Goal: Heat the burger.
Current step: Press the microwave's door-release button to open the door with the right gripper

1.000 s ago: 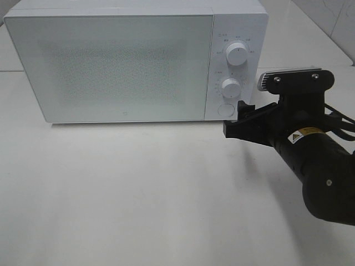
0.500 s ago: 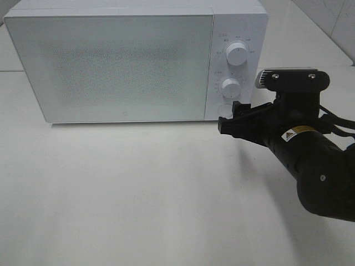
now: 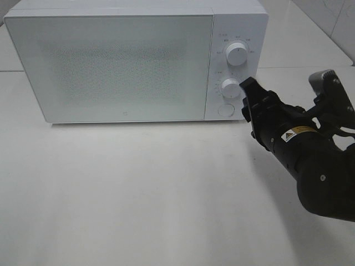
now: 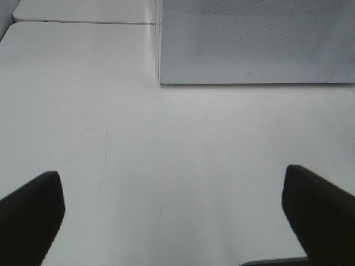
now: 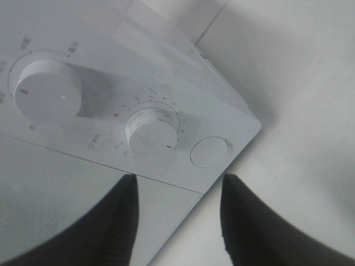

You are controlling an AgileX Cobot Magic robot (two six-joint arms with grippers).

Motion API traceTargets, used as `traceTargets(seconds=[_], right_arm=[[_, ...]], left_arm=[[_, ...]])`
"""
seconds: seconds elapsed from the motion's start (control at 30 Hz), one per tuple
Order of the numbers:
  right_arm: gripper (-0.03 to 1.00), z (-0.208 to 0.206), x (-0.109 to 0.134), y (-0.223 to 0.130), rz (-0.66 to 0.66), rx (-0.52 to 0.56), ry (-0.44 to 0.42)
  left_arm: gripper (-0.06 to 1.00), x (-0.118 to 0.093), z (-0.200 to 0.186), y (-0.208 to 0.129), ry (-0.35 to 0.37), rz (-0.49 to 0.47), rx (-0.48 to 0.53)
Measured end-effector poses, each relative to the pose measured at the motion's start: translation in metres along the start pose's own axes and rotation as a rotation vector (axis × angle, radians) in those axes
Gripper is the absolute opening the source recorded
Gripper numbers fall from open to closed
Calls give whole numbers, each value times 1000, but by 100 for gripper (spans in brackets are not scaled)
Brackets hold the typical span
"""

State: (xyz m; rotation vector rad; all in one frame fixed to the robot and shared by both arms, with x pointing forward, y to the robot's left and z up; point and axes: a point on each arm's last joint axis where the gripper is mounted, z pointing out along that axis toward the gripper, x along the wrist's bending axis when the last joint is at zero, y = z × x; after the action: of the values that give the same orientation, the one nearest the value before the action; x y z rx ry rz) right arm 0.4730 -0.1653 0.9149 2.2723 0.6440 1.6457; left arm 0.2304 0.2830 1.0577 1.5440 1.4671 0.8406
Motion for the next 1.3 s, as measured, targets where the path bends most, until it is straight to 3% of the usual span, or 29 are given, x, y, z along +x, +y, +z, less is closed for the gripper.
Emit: traceTargets(seconds=[0.03,0.1,0.13,0.2,0.47,0.77,1.3], right_arm=[[47,0,0,0,0,0,0],[37,0,-2,-2,213,18,-21],[37,0,-2,-2,213,18,-21],[27,0,-5,-5,366,41,-59],[3,-1,-7,-9,504,80,-99],[2,-1,-7,-9,511,77,-97],[2,40,-11,-31,534,32,-120]], left_arm=[[99,0,0,0,0,0,0],[99,0,0,0,0,0,0],[99,0,0,0,0,0,0],[99,0,0,0,0,0,0],[99,0,0,0,0,0,0],[99,0,0,0,0,0,0],[99,0,0,0,0,0,0]])
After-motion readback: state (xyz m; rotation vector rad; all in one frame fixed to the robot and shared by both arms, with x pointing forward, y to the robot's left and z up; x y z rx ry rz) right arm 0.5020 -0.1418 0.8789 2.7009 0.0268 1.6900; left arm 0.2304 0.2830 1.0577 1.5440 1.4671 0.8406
